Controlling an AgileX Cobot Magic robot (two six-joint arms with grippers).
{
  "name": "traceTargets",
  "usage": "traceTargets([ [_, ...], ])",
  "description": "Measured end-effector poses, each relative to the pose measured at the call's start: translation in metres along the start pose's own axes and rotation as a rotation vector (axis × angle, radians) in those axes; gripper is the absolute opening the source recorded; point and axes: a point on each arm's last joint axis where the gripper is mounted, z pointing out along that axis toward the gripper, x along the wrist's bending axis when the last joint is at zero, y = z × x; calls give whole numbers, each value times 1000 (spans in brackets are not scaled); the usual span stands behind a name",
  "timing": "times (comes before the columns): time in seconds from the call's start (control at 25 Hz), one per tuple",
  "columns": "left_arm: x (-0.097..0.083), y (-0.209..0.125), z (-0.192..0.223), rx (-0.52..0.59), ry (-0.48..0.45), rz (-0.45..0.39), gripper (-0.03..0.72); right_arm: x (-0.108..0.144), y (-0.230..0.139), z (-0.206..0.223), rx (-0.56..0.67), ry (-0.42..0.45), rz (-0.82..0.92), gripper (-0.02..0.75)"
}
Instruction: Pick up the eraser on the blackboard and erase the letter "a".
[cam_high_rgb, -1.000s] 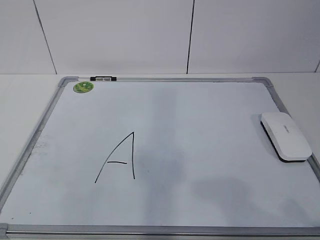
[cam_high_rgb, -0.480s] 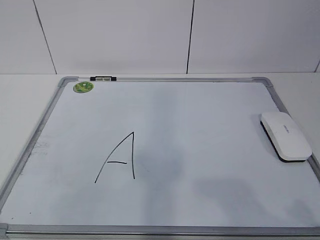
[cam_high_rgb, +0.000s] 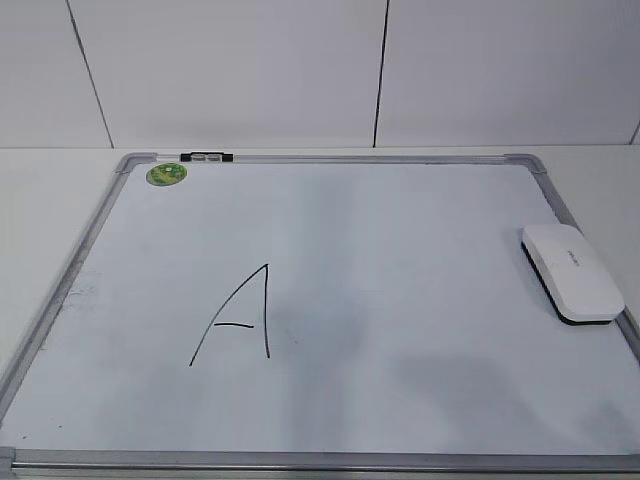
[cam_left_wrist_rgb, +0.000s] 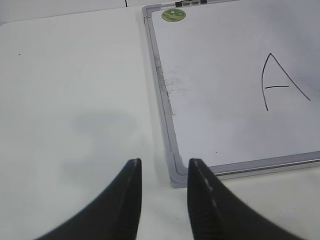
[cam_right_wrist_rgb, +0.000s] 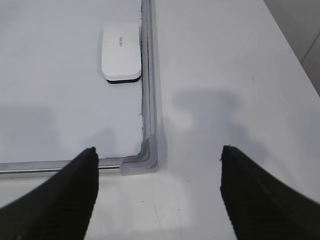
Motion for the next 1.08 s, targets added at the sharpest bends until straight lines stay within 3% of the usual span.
traceTargets([
  [1.08,0,0,0,0,0,0,235,0,0,0,0,0,0,575],
])
